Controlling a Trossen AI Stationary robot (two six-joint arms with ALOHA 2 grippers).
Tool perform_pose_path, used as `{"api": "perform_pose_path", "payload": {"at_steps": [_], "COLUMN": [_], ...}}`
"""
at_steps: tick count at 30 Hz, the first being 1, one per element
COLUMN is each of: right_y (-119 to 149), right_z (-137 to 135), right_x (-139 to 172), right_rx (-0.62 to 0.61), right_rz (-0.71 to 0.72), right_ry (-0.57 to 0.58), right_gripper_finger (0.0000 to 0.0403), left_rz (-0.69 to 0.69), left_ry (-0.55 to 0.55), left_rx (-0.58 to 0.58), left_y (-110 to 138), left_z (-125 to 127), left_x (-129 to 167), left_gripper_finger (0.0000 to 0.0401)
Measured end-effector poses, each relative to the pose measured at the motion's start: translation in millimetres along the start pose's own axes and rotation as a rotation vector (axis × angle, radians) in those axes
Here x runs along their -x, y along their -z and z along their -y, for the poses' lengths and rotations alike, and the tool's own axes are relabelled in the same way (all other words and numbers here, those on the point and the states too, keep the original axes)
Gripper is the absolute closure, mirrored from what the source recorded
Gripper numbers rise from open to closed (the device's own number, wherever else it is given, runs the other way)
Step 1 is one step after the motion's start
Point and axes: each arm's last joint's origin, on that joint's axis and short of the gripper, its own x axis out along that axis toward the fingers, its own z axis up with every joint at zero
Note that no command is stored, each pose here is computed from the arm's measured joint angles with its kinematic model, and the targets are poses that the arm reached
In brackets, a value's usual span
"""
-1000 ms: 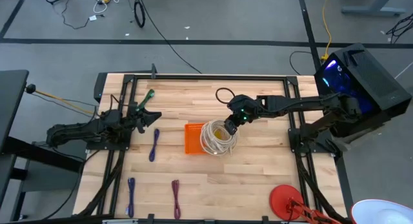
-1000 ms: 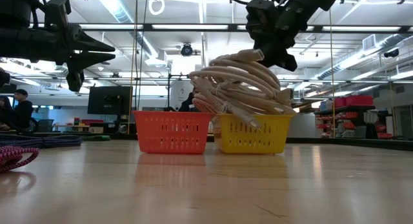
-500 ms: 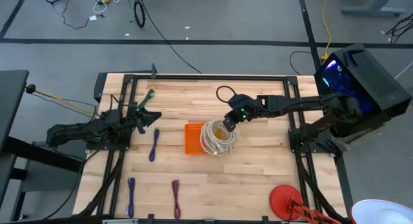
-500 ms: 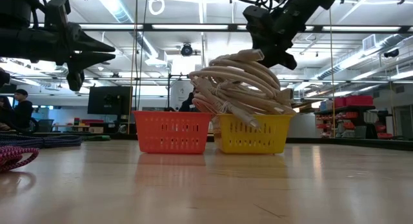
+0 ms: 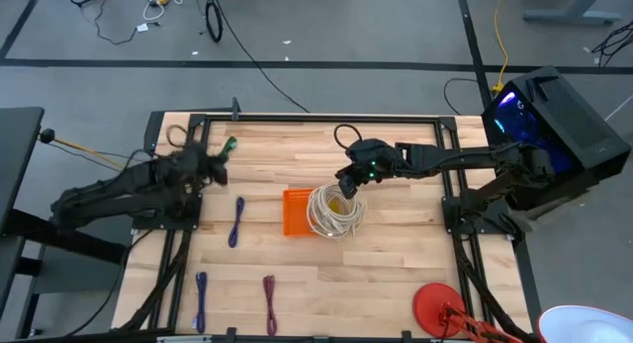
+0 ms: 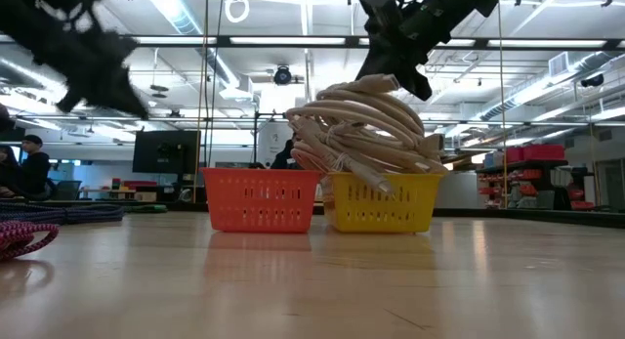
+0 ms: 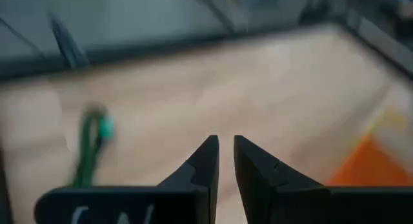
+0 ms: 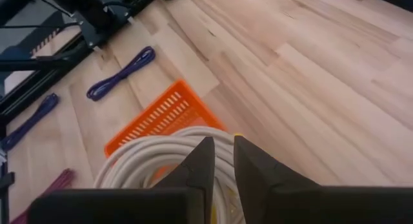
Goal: Pick & Place USB Port
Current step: Put the green charger cable into the orange bin
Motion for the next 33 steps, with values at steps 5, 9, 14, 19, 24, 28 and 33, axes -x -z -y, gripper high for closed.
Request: {"api": "perform_pose_path", "payload": {"at_steps": [5,9,14,19,24,28,33], "right_y": [0,1,1,6,10,10,10], "right_z": [0,-1,-2,-9,-14,-14,-15], "right_x": [0,0,0,1,1,1,2], "right_rx": [0.005,0.03,0.048,0.068,0.096,0.096,0.093], "right_rz": [-0.008,-0.015,-0.015,-0.038,-0.049,-0.048,-0.05], "right_ry": [-0.012,-0.025,-0.032,-0.068,-0.079,-0.079,-0.081], "right_gripper_finger": [0.0342,0.0342,0.0342,0.0342,0.0342,0.0342,0.0342], "left_rz": [0.043,-0.241,-0.545,-0.74,-0.867,-0.933,-0.987], "left_ry": [-0.095,-0.197,-0.252,-0.177,-0.17,-0.242,-0.342], "left_rx": [0.008,-0.204,-0.339,-0.315,-0.322,-0.315,-0.331], "left_y": [-51,-74,-83,-72,-65,-62,-60], "left_z": [16,24,25,14,1,-12,-30], "left_x": [10,-2,-38,-72,-95,-109,-122], "left_gripper_finger": [0.035,0.0351,0.0351,0.0345,0.0307,0.0269,0.0238]}}
